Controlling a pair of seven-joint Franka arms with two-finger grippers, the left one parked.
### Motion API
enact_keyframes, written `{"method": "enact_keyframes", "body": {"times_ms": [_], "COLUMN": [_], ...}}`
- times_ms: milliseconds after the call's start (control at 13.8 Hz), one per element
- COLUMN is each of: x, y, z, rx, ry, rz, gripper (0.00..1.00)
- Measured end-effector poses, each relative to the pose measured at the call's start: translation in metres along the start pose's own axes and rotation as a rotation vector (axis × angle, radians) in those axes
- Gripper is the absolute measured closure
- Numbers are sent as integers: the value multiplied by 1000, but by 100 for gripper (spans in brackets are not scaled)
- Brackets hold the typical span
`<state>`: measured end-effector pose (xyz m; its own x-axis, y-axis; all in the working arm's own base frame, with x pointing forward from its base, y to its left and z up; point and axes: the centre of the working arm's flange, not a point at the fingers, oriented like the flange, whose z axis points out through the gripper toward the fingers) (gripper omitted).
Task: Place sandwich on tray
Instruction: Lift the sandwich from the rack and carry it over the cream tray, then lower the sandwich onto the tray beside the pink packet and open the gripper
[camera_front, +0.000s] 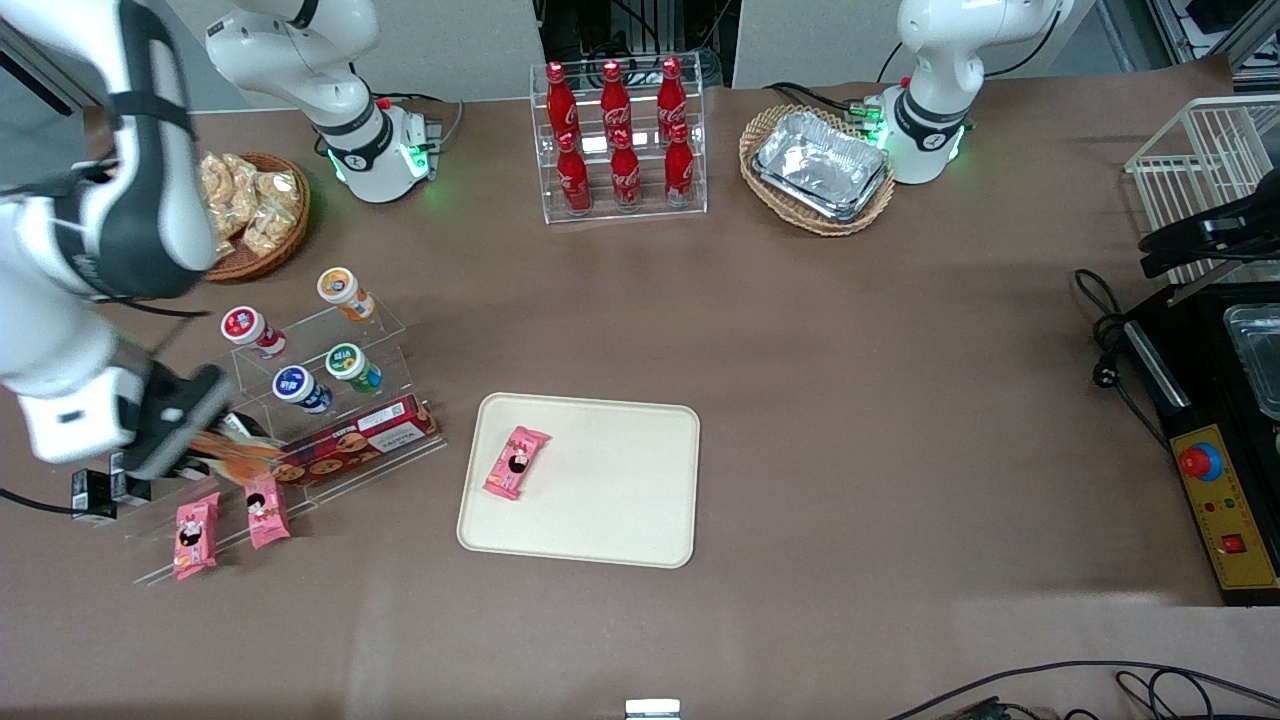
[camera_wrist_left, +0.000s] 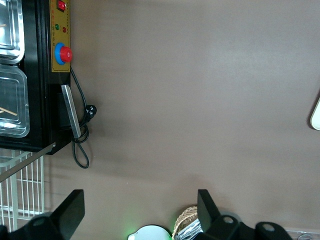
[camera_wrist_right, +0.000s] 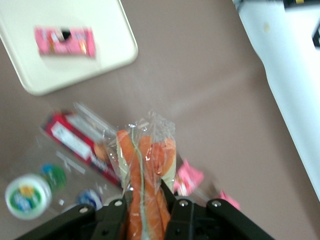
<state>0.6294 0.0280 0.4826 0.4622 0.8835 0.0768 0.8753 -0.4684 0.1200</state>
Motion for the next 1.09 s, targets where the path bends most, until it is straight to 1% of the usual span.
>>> {"method": "enact_keyframes", "body": {"times_ms": [72, 145, 217, 289, 507, 724, 868, 1086], "x": [31, 62, 89, 115, 184, 242, 270, 290], "y": [-9, -18, -27, -37, -70, -116, -145, -170], "z": [5, 11, 19, 28, 49, 72, 91, 128], "rx": [14, 26, 31, 31, 15, -3, -2, 13], "ry": [30, 51, 56, 52, 47, 70, 88, 89], "rz": [-2, -2, -7, -20, -92, -165, -193, -226], "gripper": [81, 81, 81, 81, 81, 82, 82, 82]}}
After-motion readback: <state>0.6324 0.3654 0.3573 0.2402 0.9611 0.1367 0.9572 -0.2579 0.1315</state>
